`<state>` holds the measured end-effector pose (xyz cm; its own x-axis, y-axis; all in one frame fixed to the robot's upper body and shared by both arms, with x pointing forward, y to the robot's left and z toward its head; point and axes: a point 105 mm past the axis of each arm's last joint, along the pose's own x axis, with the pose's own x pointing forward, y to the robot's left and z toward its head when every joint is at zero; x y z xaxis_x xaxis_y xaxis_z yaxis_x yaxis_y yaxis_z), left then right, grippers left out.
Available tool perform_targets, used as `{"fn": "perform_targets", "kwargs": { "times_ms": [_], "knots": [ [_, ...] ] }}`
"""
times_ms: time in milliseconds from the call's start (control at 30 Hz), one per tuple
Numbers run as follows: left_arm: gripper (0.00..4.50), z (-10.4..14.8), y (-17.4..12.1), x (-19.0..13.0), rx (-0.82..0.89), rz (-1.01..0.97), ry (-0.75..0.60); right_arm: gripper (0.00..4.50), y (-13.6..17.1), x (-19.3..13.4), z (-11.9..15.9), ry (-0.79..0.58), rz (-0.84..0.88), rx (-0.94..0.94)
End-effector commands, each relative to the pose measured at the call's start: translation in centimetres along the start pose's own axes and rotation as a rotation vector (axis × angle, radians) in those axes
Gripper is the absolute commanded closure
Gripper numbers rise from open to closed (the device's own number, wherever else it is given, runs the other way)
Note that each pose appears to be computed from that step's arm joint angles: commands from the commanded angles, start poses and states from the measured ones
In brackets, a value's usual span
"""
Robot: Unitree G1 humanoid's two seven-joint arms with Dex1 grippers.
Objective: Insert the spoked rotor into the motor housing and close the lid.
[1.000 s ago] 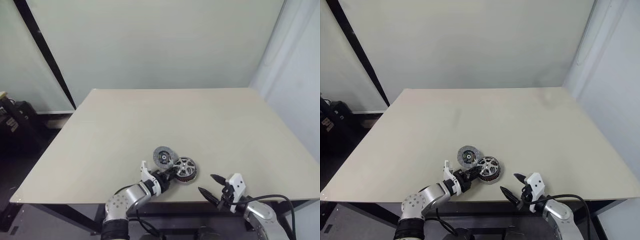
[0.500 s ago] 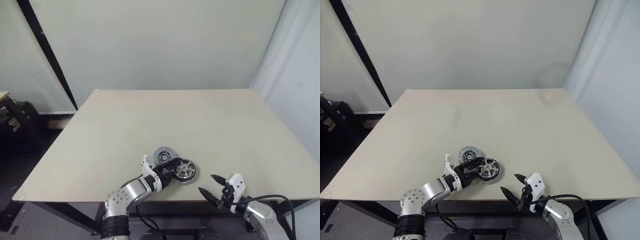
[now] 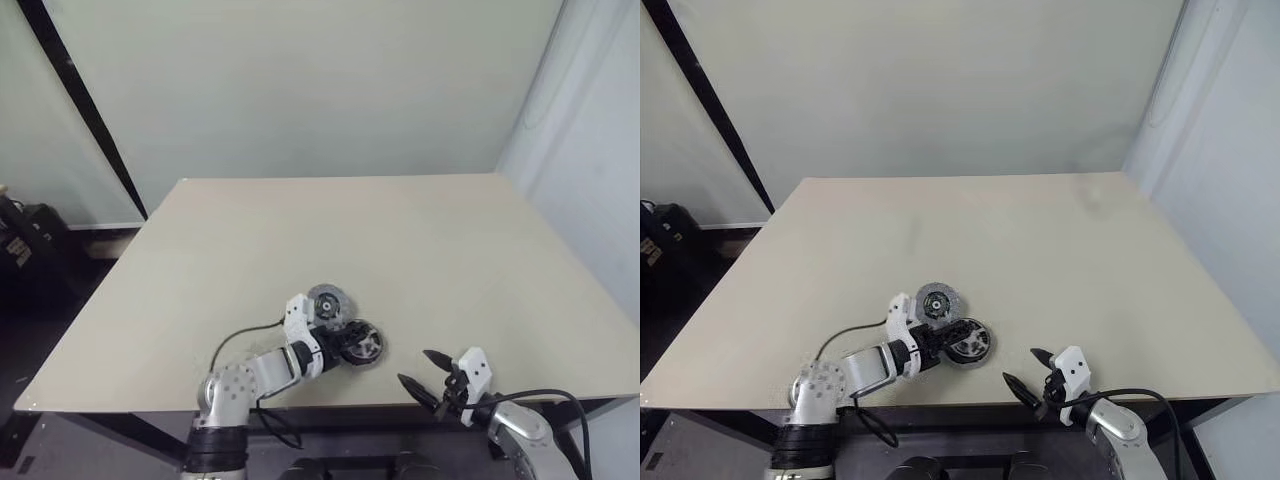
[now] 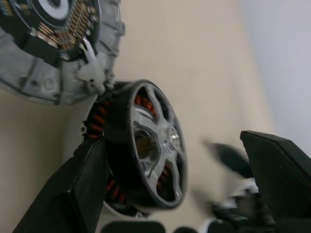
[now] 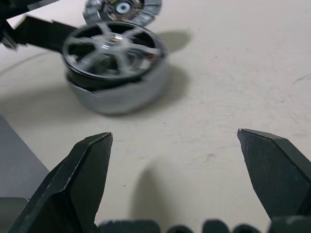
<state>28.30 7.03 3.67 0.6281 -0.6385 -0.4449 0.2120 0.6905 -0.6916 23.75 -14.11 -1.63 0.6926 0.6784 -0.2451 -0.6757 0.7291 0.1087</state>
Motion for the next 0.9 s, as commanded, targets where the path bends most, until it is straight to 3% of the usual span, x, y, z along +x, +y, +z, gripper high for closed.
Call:
{"fn": "perform_targets", "kwargs": {
  "times_ms": [33, 200, 367, 467, 700, 800, 900],
  "knots": [
    [0.03, 2.3, -1.3, -1.3, 0.156, -0.007, -0.073, 0.00, -0.7, 0.0, 1.3, -0.042, -0.018, -0.041],
    [0.03, 3.4, -1.7, -2.2, 0.222, -0.017, -0.104, 0.00, -1.0, 0.0, 1.4, -0.040, -0.027, -0.047],
    [0.03, 2.6, -0.9, -1.6, 0.199, 0.001, -0.079, 0.00, -1.1, 0.4, 1.6, -0.040, -0.021, -0.053],
    [0.03, 2.2, -0.6, -1.1, 0.004, -0.056, -0.107, 0.00, -1.0, 0.5, 1.6, -0.040, -0.014, -0.055],
    [0.03, 3.4, -0.5, -1.4, -0.665, -0.330, -0.234, 0.00, -0.9, 0.5, 1.5, -0.036, -0.014, -0.054],
    [0.03, 3.3, 0.2, -1.9, -0.800, -0.397, -0.246, 0.00, -0.9, 0.5, 1.4, -0.032, -0.015, -0.053],
    [0.03, 3.1, -0.1, -2.9, -0.770, -0.481, -0.250, 0.00, -0.9, 0.5, 1.4, -0.029, -0.014, -0.053]
  ]
}}
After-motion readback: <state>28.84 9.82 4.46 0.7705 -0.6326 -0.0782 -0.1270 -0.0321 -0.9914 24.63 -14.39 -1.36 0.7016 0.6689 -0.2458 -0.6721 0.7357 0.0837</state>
